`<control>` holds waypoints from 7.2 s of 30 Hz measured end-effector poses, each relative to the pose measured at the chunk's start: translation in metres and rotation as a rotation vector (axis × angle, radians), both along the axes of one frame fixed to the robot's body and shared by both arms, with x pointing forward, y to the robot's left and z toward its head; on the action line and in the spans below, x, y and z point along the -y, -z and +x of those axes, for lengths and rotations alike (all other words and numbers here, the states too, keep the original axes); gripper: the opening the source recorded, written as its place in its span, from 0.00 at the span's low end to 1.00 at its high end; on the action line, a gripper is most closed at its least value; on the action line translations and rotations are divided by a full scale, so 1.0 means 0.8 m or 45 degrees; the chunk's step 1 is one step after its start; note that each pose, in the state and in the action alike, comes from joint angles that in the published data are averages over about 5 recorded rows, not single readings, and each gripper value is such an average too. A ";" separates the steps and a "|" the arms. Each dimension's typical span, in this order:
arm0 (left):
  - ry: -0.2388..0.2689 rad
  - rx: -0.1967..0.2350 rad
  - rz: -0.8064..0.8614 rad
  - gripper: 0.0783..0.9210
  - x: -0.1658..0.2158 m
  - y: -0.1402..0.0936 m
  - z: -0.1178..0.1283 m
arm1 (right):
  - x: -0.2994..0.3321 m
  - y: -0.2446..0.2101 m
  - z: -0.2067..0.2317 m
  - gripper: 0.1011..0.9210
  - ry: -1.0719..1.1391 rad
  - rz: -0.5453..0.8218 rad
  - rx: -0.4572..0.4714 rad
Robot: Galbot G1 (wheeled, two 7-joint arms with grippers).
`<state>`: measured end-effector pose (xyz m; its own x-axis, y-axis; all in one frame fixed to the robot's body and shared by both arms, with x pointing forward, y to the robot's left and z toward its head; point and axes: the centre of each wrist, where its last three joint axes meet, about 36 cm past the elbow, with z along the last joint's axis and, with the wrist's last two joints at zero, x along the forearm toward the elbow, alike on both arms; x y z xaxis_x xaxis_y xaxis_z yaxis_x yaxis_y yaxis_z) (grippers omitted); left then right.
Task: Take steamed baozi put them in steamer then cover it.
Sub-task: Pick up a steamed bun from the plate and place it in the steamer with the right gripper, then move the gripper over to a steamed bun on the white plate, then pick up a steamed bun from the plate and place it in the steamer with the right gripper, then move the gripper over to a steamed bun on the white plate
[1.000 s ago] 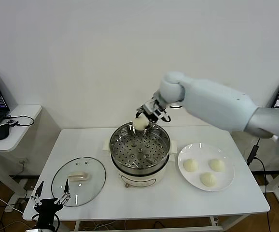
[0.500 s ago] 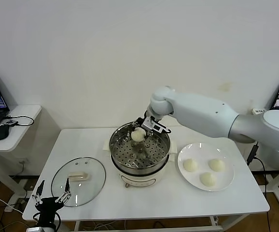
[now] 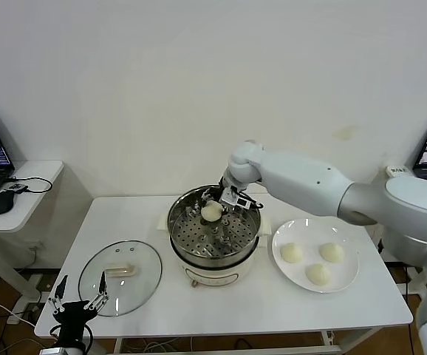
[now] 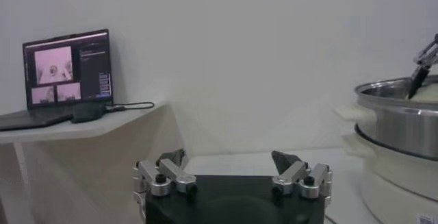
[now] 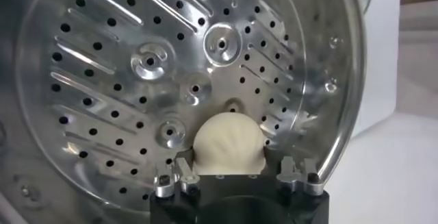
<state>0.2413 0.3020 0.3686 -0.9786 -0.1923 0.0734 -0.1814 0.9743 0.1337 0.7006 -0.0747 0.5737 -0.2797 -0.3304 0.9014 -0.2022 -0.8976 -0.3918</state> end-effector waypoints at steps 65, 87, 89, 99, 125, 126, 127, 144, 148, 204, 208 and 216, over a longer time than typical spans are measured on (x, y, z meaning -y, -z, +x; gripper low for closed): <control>0.041 -0.065 0.065 0.88 0.006 -0.016 -0.015 | 0.328 0.103 -0.154 0.88 1.377 0.187 -0.338; 0.021 -0.070 0.067 0.88 -0.003 -0.003 -0.005 | 0.281 0.161 -0.104 0.86 1.410 0.190 -0.351; 0.019 -0.072 0.066 0.88 -0.004 -0.003 -0.005 | 0.280 0.163 -0.102 0.83 1.415 0.182 -0.352; 0.015 -0.077 0.061 0.88 -0.005 0.000 -0.005 | 0.282 0.163 -0.097 0.63 1.438 0.157 -0.368; 0.042 -0.054 0.051 0.88 0.003 -0.007 0.001 | 0.297 -0.061 -0.092 0.60 1.422 0.385 -0.285; 0.043 -0.054 0.051 0.88 0.003 -0.007 0.001 | 0.290 -0.073 -0.092 0.60 1.410 0.402 -0.282; 0.043 -0.054 0.050 0.88 0.003 -0.007 0.002 | 0.282 -0.084 -0.092 0.61 1.398 0.417 -0.281; 0.023 -0.049 0.060 0.88 -0.009 -0.008 0.005 | 0.069 -0.102 -0.080 0.61 1.302 0.505 -0.456; 0.020 -0.045 0.055 0.88 -0.008 -0.008 0.007 | 0.021 -0.083 -0.080 0.61 1.310 0.500 -0.487; 0.059 -0.055 0.048 0.88 0.002 -0.003 0.010 | 0.217 -0.122 -0.104 0.88 1.267 0.254 -0.397; 0.067 -0.062 0.046 0.88 0.006 -0.002 0.007 | 0.273 -0.097 -0.125 0.88 1.291 0.193 -0.372; 0.073 -0.081 0.043 0.88 0.013 0.003 0.001 | 0.335 -0.038 -0.159 0.88 1.331 0.068 -0.356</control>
